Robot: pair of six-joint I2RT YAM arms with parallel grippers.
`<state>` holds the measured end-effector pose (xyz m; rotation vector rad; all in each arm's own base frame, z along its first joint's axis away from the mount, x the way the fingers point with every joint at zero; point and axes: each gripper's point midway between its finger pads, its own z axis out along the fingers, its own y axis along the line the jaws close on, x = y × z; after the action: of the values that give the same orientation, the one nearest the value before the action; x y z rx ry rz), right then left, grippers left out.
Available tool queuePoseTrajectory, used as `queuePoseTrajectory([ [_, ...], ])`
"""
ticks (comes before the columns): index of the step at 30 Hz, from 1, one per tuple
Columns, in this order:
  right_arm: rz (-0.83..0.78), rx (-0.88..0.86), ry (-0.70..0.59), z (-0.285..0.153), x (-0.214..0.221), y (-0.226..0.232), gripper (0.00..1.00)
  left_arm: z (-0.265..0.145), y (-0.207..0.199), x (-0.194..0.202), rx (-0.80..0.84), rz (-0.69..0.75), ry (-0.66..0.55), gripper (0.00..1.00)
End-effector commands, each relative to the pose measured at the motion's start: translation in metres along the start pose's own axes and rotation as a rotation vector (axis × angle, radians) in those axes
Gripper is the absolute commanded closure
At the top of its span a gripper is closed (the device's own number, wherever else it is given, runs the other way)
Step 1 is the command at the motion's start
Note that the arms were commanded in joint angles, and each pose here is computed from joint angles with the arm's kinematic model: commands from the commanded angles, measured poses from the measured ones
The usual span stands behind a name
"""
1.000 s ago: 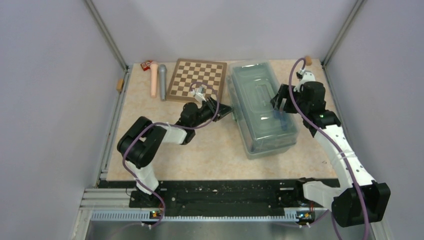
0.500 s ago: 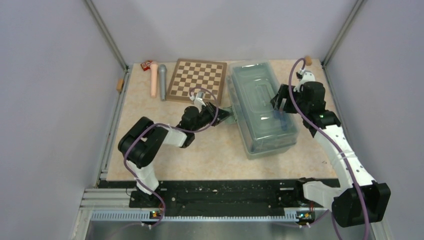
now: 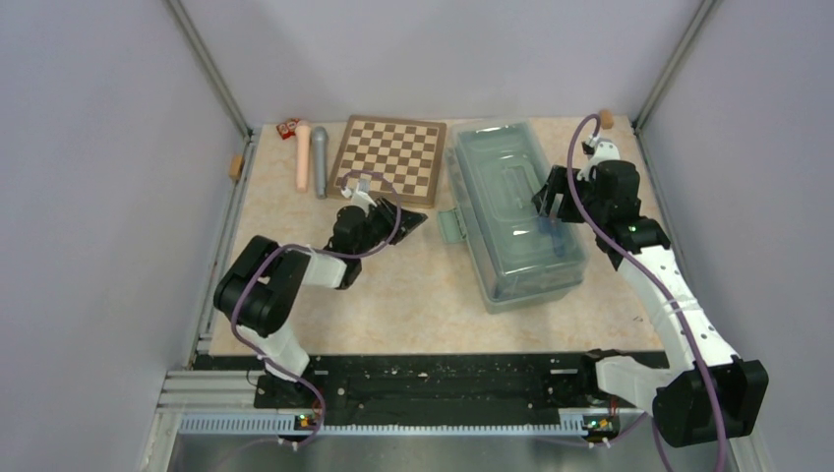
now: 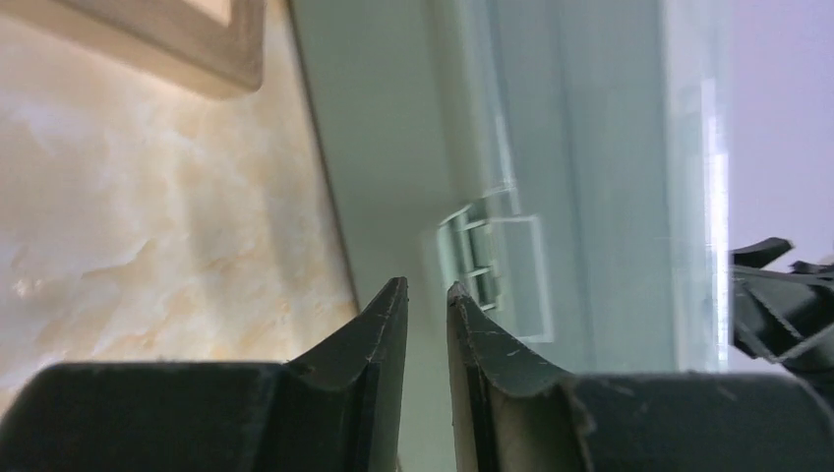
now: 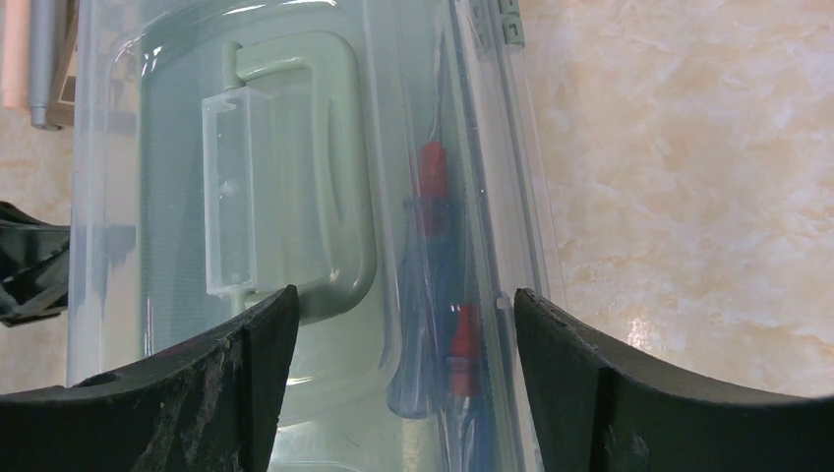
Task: Pack the tool kit
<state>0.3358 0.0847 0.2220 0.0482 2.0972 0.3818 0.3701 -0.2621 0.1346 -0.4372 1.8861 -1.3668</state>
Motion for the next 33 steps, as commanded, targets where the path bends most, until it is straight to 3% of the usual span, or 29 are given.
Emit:
queuePoseTrajectory([
  [1,-0.017,-0.067,0.091,-0.004,0.029,0.014,0.23,0.009,0.020,0.013,-0.020,0.006,0.045,0.72],
  [7,-0.019,-0.070,0.092,-0.004,0.029,0.015,0.23,0.026,0.019,0.026,0.015,0.012,0.102,0.67],
  [19,-0.019,-0.077,0.090,-0.003,0.029,0.016,0.23,0.049,-0.005,0.048,0.113,0.068,0.164,0.48],
  [33,-0.020,-0.080,0.087,-0.003,0.029,0.016,0.23,0.046,-0.026,0.049,0.228,0.023,0.137,0.33],
])
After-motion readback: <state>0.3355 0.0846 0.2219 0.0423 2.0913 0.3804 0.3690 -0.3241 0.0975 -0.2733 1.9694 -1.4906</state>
